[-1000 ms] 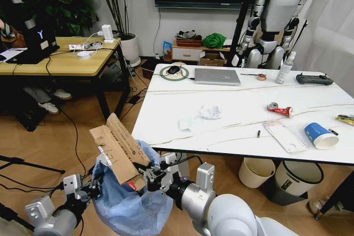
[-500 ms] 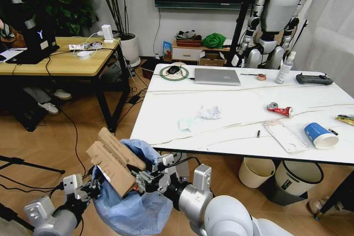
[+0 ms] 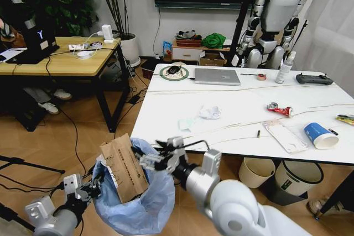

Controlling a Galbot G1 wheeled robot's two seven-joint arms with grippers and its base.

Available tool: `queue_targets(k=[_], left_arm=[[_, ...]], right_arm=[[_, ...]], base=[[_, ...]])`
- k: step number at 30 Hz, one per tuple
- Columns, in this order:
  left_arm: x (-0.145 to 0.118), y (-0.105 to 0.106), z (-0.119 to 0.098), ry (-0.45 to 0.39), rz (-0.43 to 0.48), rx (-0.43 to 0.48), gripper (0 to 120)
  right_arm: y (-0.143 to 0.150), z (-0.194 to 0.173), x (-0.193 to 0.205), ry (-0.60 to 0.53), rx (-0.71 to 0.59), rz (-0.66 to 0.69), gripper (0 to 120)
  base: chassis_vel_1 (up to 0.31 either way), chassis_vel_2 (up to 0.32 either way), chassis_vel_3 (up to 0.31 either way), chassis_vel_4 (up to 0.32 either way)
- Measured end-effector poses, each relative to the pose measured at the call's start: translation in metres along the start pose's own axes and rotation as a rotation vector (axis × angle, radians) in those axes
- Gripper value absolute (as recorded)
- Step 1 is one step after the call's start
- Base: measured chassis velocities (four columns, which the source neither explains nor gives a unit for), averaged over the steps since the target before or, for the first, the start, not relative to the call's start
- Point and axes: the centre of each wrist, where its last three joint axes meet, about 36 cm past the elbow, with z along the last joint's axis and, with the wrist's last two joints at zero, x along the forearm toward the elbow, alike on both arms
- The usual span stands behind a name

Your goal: Pick up the trash bin and place the trash from the table into it.

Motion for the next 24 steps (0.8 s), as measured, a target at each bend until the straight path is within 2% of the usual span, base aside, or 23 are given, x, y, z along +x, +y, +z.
queue_targets(k=[3, 5, 6, 12, 19, 24], left_arm=[[-0.003, 0.0, 0.011, 0.024, -0.008, 0.009, 0], [-0.004, -0.002, 0.012, 0.017, -0.005, 0.022, 0], [-0.004, -0.002, 0.012, 0.017, -0.005, 0.022, 0], [-0.001, -0.005, 0.009, 0.002, -0.001, 0.033, 0], [0.0, -0.007, 0.006, -0.008, 0.004, 0.033, 0], [0.0, -0.006, 0.006, -0.009, 0.004, 0.032, 0]], right_arm=[[-0.014, -0.013, -0.007, 0.001, -0.001, 0.144, 100], [-0.026, -0.023, -0.009, 0.012, 0.006, 0.237, 100], [-0.026, -0.023, -0.009, 0.012, 0.006, 0.237, 100], [-0.071, -0.028, -0.029, 0.06, 0.071, 0.44, 100], [-0.101, -0.027, -0.066, 0.076, 0.015, 0.531, 100], [-0.113, -0.032, -0.078, 0.073, -0.026, 0.553, 100]], base=[[0.0, 0.0, 0.0, 0.0], [0.0, 0.0, 0.0, 0.0], [0.0, 0.0, 0.0, 0.0], [0.0, 0.0, 0.0, 0.0], [0.0, 0.0, 0.0, 0.0], [0.0, 0.0, 0.0, 0.0]])
